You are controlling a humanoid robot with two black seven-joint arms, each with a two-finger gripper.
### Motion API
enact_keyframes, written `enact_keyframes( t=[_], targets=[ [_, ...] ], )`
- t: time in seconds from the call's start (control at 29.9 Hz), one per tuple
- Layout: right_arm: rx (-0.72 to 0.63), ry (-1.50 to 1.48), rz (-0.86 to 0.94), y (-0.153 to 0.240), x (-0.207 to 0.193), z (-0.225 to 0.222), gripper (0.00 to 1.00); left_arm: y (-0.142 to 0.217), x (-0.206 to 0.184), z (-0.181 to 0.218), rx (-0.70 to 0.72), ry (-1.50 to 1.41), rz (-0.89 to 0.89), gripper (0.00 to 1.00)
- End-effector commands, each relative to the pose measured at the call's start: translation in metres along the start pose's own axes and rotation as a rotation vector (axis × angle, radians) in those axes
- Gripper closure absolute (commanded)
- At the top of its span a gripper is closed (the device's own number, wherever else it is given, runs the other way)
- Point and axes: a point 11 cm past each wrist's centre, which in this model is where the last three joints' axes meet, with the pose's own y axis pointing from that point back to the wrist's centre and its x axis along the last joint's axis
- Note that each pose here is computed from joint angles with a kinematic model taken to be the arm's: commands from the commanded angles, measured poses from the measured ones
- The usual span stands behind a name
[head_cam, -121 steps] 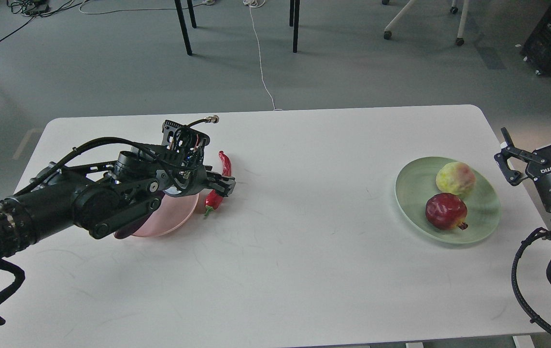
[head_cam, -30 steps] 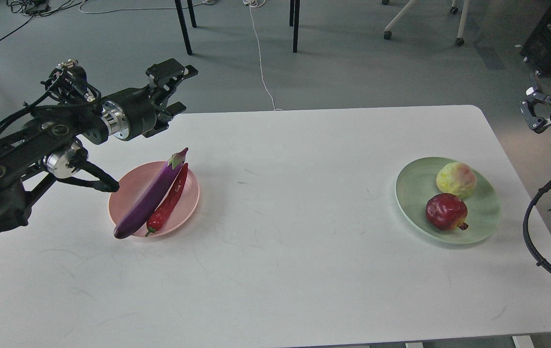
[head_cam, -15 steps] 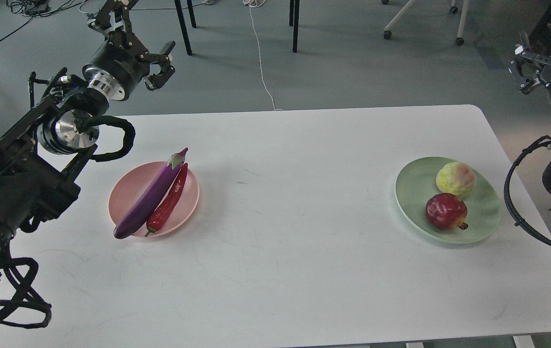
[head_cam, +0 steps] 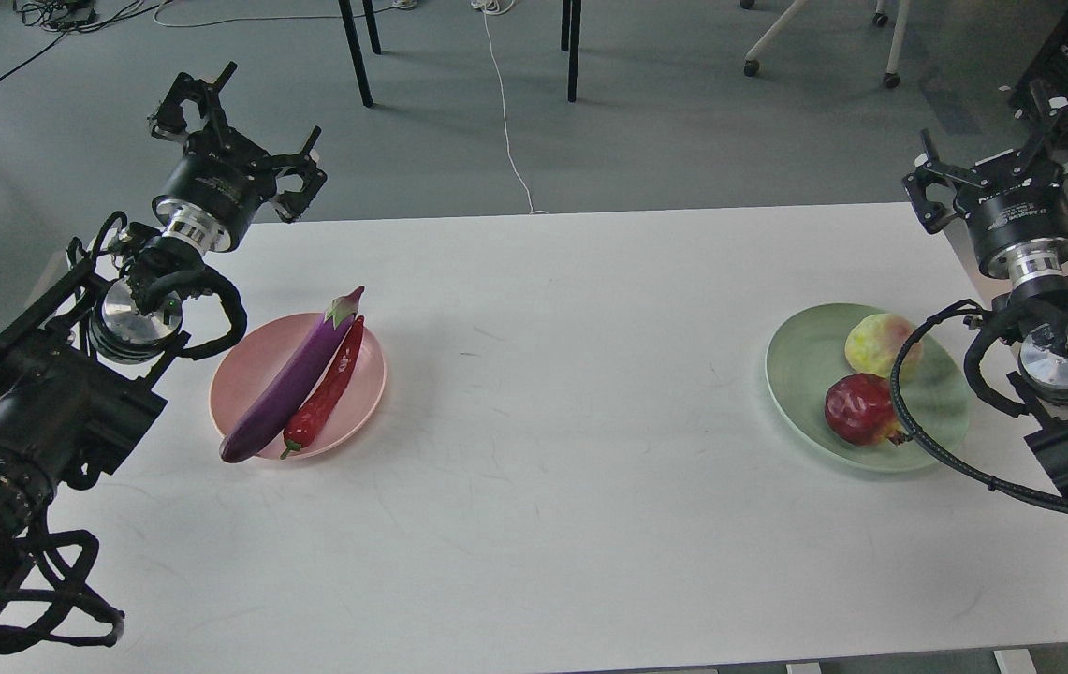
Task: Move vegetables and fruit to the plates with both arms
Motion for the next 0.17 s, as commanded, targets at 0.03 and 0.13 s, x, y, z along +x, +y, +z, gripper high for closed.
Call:
enact_keyframes(
  t=[0.03, 0.13],
  targets=[
    [0.003, 0.000, -0.018, -0.003, -0.007, 0.005, 0.01, 0.007, 0.015, -0.005, 0.001, -0.006, 0.044, 0.02],
    [0.005, 0.006, -0.023, -0.004, -0.008, 0.002, 0.01, 0.007, 0.020, -0.009, -0.002, -0.005, 0.061, 0.02]
  ],
)
